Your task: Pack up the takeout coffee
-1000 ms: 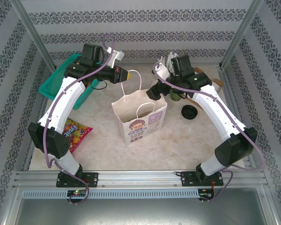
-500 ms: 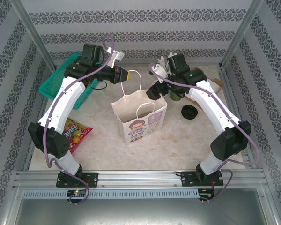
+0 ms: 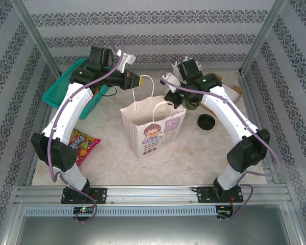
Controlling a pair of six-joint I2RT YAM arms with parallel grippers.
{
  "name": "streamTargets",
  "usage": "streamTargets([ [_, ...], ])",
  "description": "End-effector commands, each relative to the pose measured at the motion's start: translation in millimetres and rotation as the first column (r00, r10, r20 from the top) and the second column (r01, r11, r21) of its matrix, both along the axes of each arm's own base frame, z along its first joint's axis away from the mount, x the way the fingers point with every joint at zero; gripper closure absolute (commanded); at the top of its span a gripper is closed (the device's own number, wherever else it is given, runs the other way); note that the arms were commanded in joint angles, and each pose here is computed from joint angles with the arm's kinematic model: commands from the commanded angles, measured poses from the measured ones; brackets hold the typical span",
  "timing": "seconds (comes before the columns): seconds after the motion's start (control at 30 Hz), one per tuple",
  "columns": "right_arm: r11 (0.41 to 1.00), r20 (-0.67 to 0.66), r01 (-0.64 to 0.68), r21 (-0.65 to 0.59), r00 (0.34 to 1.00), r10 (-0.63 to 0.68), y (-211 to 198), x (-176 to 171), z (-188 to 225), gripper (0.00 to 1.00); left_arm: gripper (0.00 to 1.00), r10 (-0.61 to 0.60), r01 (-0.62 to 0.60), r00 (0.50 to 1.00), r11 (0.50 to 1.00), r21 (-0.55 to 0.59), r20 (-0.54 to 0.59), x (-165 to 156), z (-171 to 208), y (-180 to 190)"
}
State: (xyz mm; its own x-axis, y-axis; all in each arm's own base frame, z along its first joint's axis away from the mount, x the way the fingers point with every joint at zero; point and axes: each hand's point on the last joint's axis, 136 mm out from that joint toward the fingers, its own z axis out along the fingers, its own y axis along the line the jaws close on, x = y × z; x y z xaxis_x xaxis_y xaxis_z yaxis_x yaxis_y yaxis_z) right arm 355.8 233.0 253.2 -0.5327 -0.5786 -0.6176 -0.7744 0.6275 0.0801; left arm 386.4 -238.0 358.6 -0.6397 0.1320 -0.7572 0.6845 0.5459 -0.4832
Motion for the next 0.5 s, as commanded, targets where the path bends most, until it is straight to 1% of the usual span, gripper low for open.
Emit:
streamTargets([
  [0.0, 0.999, 0.032, 0.011, -0.032, 0.999, -0.01, -0.3, -9.7, 13.5, 0.99, 0.9, -0.037, 0.038, 0.999, 0.999, -0.032, 0.023, -6.2, 16.7, -0.9],
  [0.13, 0.995, 0.041, 0.085, -0.055, 0.996, -0.082, -1.8, -13.8, 16.9, 1.0, 0.72, -0.03, 0.031, 0.999, 0.998, -0.049, 0.033, -11.0, 27.1, 0.3],
  [0.23, 0.982, 0.072, 0.181, -0.062, 0.982, -0.177, -6.6, -11.4, 19.6, 1.0, 0.59, -0.015, 0.018, 0.999, 0.998, -0.059, 0.046, -15.7, 35.9, 2.8],
  [0.27, 0.971, 0.085, 0.233, -0.055, 0.97, -0.227, -10.2, -8.8, 21.4, 1.0, 0.55, -0.008, 0.011, 0.999, 0.998, -0.059, 0.052, -17.3, 38.6, 3.7],
  [0.33, 0.946, 0.086, 0.323, -0.025, 0.944, -0.32, -16.3, -4.9, 25.5, 1.0, 0.53, 0.013, -0.009, 0.998, 0.998, -0.06, 0.067, -20.2, 43.9, 7.0],
  [0.4, 0.934, 0.072, 0.357, 0.012, 0.931, -0.357, -16.3, -8.7, 28.5, 1.0, 0.51, 0.052, -0.048, 0.996, 0.997, -0.054, 0.077, -21.4, 46.1, 12.7],
  [0.47, 0.929, 0.075, 0.368, 0.027, 0.926, -0.369, -15.2, -14.0, 29.3, 1.0, 0.49, 0.116, -0.114, 0.99, 0.993, -0.036, 0.082, -19.5, 44.5, 21.1],
])
